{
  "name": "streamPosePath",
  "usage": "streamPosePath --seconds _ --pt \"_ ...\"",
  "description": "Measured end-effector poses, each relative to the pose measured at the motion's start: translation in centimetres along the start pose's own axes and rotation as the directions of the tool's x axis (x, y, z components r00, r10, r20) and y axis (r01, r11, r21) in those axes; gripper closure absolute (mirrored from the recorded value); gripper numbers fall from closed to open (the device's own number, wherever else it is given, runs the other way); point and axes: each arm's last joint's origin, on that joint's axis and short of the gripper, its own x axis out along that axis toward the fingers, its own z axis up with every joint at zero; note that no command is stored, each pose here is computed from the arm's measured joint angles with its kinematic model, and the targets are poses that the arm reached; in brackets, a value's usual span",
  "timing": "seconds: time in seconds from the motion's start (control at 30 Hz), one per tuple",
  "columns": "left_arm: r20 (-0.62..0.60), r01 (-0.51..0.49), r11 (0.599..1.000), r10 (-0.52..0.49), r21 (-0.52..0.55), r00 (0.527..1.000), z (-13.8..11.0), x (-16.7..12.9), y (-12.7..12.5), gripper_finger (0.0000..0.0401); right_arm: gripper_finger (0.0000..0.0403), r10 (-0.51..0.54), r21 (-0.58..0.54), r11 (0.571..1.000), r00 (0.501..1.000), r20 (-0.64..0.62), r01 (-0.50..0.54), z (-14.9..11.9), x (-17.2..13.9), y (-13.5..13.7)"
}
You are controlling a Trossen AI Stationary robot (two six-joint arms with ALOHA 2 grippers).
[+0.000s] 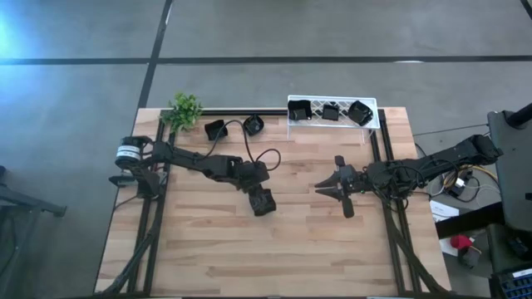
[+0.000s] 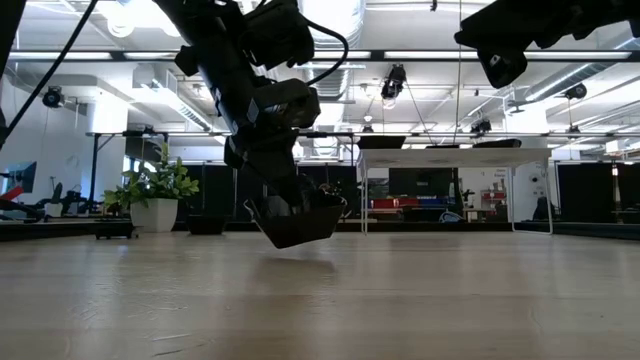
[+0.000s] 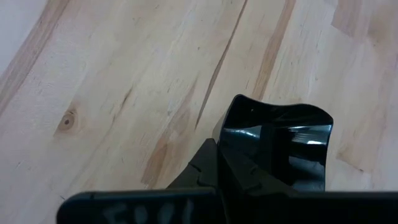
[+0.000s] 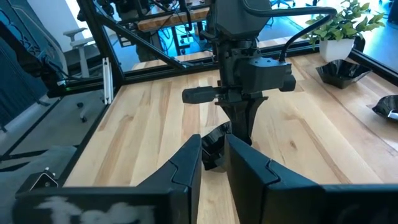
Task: Pick & Place Mini shaped plates
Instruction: Stack the black distorted square plate on top of the black distorted square plate on the shelf
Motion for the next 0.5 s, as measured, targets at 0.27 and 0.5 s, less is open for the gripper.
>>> streamPosePath --seconds 0.27,0.5 --pt "0.0 0.0 1.0 0.0 -0.029 1.0 0.01 0.0 0.01 0.0392 0.0328 0.0 0.0 1.0 1.0 0.0 0.0 0.0 0.0 0.0" --pt "0.0 0.0 1.0 0.0 -0.03 1.0 0.0 0.0 0.01 0.0356 0.0336 0.0 0.0 1.0 1.0 0.0 0.0 0.0 0.0 0.0"
